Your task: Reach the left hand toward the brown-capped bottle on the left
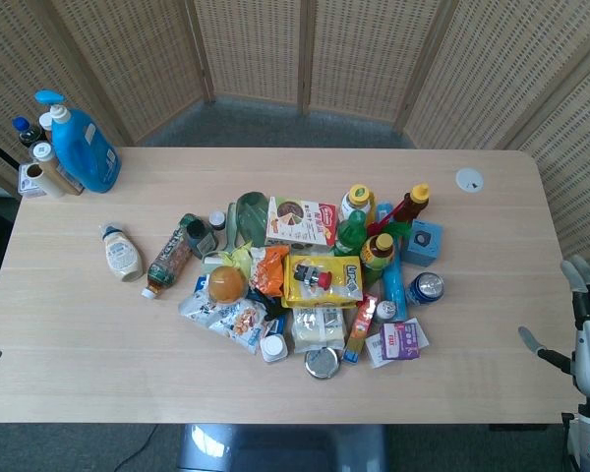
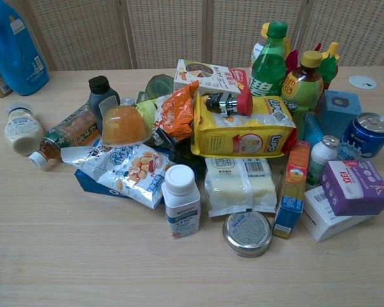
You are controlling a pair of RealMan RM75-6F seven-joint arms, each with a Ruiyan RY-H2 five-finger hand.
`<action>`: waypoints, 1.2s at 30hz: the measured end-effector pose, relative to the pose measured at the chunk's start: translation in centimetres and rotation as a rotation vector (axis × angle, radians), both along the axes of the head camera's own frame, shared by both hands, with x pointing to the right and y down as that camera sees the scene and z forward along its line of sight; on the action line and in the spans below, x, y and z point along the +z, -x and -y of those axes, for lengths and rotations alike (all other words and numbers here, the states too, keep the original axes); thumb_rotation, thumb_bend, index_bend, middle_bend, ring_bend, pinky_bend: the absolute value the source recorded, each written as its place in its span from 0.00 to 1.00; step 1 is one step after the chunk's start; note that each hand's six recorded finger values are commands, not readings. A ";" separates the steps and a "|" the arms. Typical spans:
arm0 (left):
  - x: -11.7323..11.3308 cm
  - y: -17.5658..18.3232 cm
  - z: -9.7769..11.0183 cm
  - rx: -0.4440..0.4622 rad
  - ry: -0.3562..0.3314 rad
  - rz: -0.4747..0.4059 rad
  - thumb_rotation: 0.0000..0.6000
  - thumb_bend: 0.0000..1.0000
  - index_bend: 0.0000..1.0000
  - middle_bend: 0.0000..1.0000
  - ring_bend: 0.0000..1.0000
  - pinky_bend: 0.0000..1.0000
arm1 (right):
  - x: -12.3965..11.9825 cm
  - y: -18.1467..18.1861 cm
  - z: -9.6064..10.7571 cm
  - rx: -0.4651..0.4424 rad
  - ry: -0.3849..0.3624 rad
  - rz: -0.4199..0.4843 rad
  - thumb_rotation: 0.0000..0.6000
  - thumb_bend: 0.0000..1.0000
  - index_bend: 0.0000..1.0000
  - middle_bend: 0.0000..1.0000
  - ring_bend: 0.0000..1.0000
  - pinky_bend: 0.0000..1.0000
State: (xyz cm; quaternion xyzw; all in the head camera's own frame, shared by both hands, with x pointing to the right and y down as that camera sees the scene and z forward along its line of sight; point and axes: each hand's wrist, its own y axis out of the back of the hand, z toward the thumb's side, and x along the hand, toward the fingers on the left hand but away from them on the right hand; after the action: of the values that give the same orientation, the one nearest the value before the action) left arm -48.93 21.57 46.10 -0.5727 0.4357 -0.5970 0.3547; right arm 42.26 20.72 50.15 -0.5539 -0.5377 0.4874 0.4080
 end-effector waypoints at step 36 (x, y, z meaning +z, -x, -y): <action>23.0 -1.9 14.4 0.722 0.219 0.499 1.00 0.01 0.00 0.00 0.00 0.00 | 0.8 -2.7 0.8 0.098 0.025 -0.021 1.00 0.00 0.00 0.00 0.00 0.00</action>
State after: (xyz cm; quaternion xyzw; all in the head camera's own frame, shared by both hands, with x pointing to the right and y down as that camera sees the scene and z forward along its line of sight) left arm -47.04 7.21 69.13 -0.5607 0.0434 -0.5976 0.5715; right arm 45.01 19.91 50.94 -0.5269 -0.5536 0.5194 0.3824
